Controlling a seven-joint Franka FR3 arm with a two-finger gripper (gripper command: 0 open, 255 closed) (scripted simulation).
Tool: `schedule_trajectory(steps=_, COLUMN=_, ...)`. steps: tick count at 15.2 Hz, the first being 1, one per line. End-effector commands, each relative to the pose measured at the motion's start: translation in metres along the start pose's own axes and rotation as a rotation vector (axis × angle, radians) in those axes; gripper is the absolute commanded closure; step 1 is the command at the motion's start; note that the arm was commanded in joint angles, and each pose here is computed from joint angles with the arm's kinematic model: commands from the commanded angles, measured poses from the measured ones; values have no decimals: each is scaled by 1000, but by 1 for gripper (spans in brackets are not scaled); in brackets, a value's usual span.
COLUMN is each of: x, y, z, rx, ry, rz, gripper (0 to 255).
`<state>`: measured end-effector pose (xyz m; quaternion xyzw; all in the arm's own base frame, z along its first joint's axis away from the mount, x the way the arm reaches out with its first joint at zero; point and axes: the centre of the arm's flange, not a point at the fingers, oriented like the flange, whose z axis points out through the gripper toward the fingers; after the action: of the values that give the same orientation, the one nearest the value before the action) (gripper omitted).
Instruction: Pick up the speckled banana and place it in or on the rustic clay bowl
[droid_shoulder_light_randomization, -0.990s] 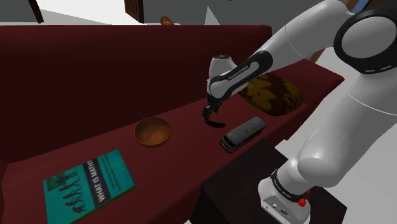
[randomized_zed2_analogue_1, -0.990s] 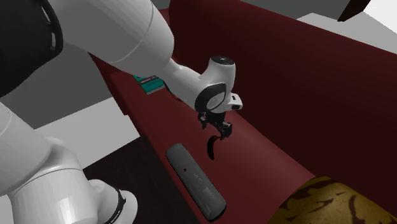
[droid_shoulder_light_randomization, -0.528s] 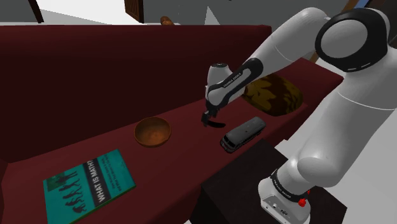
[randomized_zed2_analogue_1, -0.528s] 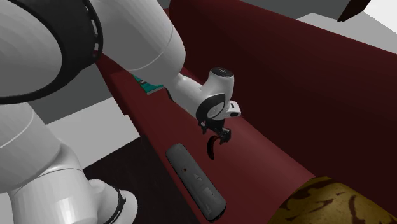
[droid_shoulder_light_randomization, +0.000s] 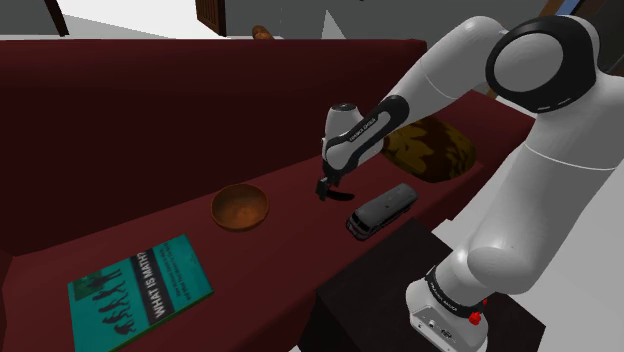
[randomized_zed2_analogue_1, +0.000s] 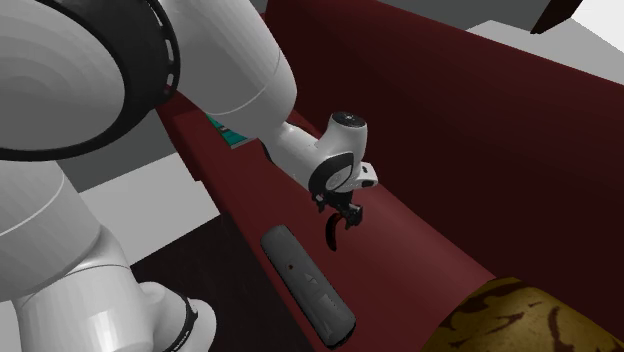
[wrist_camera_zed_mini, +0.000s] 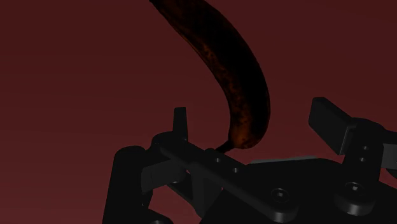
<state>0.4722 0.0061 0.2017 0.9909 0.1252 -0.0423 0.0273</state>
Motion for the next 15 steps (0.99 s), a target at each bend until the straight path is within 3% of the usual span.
schedule_trajectory(steps=1, x=0, y=0, z=0, rx=0, ry=0, rz=0, gripper=0)
schedule_trajectory(steps=2, x=0, y=0, z=0, rx=0, ry=0, rz=0, gripper=255)
schedule_trajectory(steps=11, x=0, y=0, z=0, rx=0, ry=0, rz=0, gripper=255)
schedule_trajectory(steps=15, x=-2, y=1, z=-21, rx=0, ry=0, rz=0, gripper=255)
